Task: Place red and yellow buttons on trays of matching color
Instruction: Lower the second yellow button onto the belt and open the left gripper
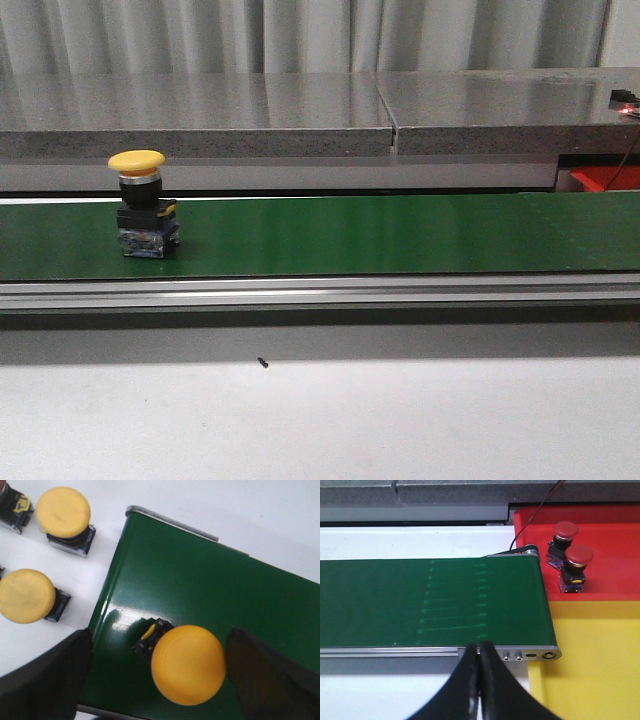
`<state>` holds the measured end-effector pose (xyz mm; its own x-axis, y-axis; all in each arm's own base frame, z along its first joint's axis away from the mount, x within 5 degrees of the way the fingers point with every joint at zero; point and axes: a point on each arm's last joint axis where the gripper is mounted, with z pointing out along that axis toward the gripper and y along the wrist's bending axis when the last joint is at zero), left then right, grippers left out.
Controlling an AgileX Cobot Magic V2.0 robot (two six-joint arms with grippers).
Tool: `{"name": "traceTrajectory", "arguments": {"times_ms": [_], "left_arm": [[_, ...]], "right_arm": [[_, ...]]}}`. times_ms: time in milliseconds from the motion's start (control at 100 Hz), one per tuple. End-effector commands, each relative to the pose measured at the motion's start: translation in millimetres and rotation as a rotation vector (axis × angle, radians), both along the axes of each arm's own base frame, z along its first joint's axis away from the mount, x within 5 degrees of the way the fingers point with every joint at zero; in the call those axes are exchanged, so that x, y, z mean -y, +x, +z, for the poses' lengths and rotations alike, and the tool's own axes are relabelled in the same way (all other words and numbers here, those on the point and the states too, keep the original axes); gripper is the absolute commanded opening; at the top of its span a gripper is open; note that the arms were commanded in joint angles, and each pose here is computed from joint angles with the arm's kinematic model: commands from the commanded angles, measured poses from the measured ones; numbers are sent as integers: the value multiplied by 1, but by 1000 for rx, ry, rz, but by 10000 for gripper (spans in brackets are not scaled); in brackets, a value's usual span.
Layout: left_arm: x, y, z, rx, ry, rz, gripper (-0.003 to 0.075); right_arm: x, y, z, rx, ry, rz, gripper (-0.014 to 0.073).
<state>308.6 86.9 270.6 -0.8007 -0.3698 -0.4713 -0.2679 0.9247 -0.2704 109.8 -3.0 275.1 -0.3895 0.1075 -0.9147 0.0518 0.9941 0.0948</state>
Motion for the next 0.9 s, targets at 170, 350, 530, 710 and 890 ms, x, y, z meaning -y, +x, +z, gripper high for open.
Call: {"name": "traceTrajectory", "arguments": {"times_ms": [170,350,530,710,890], "left_arm": [[23,-17,52,164,29,-94,505],[38,-34,66,196,59,-140,216],[56,-53,73,229,113,-245,-20],[75,-77,72,242,143,-319,-20],[88,-101,68,264,149,-367,-20]], "right_arm": [[1,2,14,95,-17,-10,-61],[1,2,14,95,-17,-10,-61],[1,2,14,95,-17,-10,-61],[1,2,14,95,-17,-10,-61],[1,2,14,95,-17,-10,-61]]}}
